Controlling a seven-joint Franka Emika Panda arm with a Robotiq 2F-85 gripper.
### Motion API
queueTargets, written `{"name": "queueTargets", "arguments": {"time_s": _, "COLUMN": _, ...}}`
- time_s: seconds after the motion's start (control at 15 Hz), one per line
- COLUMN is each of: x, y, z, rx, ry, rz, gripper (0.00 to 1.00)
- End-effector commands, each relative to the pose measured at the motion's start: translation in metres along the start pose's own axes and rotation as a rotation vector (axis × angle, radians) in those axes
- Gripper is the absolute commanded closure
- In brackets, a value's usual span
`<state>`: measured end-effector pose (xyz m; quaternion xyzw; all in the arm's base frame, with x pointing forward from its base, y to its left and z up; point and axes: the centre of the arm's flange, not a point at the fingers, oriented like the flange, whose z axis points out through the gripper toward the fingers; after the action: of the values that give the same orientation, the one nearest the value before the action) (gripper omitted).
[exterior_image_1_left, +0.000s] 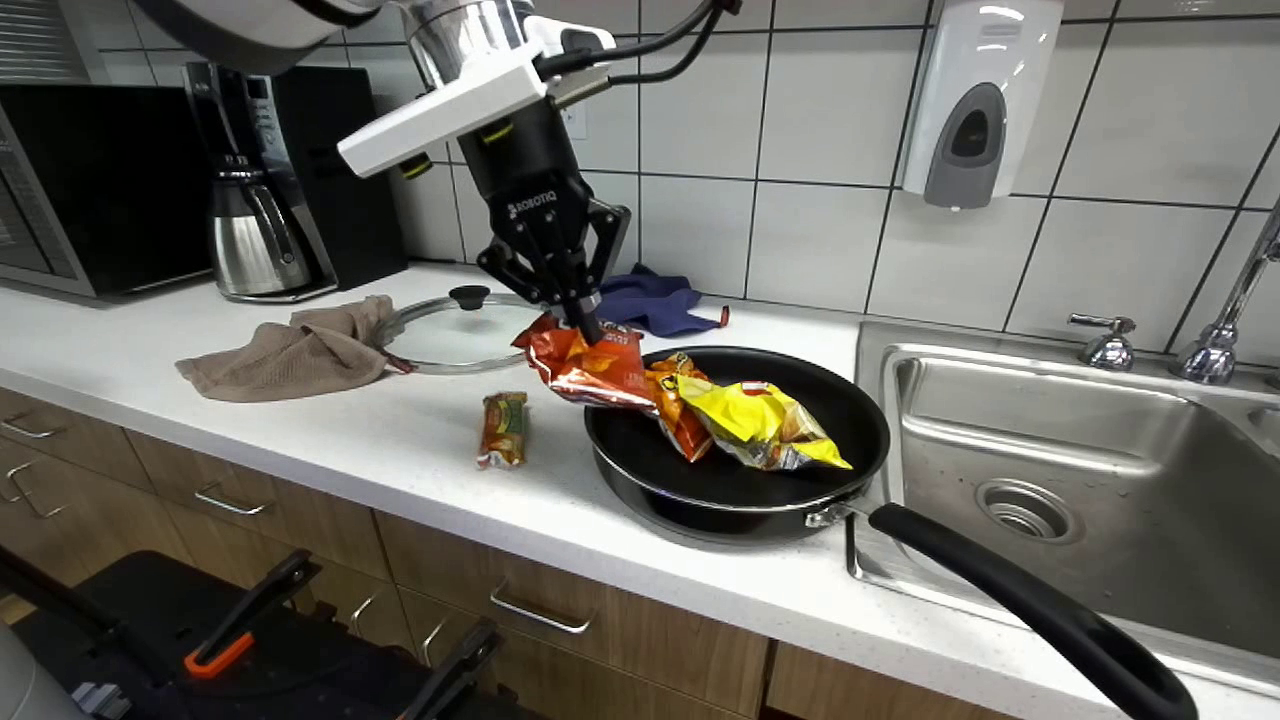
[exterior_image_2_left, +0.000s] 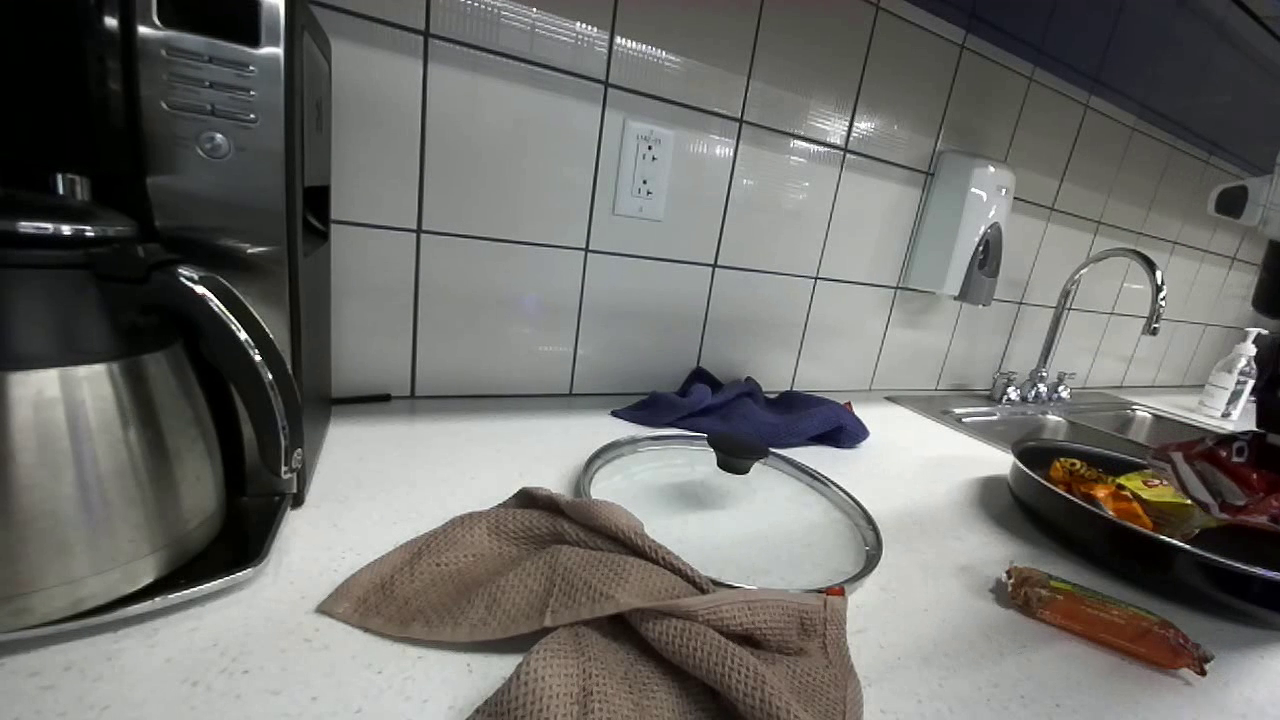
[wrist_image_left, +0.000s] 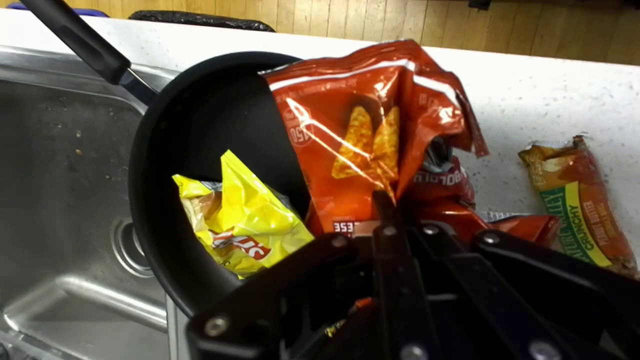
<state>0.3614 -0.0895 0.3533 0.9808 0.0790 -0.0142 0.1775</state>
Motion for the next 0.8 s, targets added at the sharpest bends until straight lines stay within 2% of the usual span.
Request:
{"name": "queueTargets", "arguments": {"time_s": 0.0, "x": -0.023, "y": 0.019, "z": 0.012, "rx": -0.015, "ry": -0.015, "rz": -0.029, "gripper": 1.0}}
{"name": "queueTargets", "arguments": {"time_s": 0.4, "x": -0.038, "y": 0.047, "z": 0.034, "rx": -0.003, "ry": -0.058, "rz": -0.026, "gripper": 1.0}}
{"name": "queueTargets", "arguments": {"time_s": 0.73, "x": -0.024, "y": 0.053, "z": 0.043, "rx": 0.0, "ry": -0.054, "rz": -0.039, "gripper": 1.0}}
